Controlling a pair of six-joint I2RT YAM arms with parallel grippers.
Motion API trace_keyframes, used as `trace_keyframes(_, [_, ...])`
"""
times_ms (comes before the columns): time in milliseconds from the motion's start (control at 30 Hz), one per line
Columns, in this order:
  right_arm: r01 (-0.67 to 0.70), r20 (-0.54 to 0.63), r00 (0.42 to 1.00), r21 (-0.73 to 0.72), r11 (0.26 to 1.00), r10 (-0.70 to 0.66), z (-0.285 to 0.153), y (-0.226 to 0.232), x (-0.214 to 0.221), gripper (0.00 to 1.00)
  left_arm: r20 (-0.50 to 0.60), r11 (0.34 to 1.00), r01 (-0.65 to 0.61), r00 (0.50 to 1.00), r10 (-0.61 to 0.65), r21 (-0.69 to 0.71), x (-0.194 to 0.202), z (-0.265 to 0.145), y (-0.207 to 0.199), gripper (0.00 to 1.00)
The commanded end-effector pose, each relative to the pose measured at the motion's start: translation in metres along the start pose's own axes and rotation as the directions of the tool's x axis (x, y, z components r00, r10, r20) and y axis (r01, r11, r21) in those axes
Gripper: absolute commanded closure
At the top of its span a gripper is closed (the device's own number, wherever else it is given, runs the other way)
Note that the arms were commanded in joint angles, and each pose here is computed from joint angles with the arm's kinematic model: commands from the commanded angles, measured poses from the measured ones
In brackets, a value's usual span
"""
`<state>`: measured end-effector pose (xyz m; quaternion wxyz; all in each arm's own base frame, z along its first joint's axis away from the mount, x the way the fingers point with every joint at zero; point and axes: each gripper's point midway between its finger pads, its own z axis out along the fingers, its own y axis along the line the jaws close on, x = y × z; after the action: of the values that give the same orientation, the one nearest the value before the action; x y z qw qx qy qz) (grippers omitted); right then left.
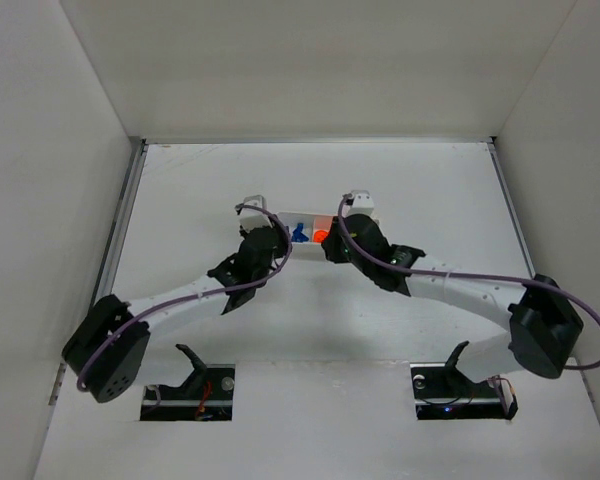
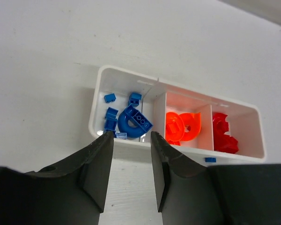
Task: Sort the legos into containers by color
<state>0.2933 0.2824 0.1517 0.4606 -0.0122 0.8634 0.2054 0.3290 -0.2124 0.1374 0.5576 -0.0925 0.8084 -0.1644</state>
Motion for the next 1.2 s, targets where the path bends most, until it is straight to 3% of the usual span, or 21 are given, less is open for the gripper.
trace_keyframes(0, [-0.004,0.066,0.998,-0.082,0.997,0.009,0.021,0.032,-0.034,0.78,0.050,0.999,0.041,0.998,-0.042,0.012,-0.009,-0.019,0.008,0.66])
trace_keyframes(300, [0.000,0.006,1.000,-0.066,0.998,0.001,0.089,0.056,-0.026,0.76,0.041,0.998,0.068,0.997,-0.068,0.005,0.011,-0.047,0.039,0.66])
trace_keyframes(467, [-0.030,0.047,0.998,-0.079,0.996,0.034,0.084,0.060,-0.040,0.51,-0.018,0.997,0.068,0.998,-0.068,0.043,0.037,-0.053,0.027,0.66])
trace_keyframes(533, [-0.038,0.071,0.997,-0.089,0.995,0.045,0.075,0.059,-0.047,0.49,-0.048,0.996,0.060,0.997,-0.057,0.067,0.049,-0.054,0.014,0.66])
trace_keyframes(733, [-0.041,0.142,0.989,-0.077,0.996,0.051,0.040,0.037,-0.062,0.54,-0.117,0.987,-0.007,0.993,0.027,0.163,0.088,-0.052,-0.045,0.66])
trace_keyframes(900, [-0.044,0.196,0.979,-0.057,0.997,0.054,0.007,0.002,-0.065,0.68,-0.141,0.976,-0.075,0.984,0.105,0.204,0.114,-0.044,-0.092,0.63])
trace_keyframes(1167, [-0.085,0.273,0.956,-0.083,0.993,0.104,-0.037,-0.040,-0.063,0.66,-0.147,0.969,-0.161,0.971,0.190,0.188,0.148,-0.012,-0.130,0.56])
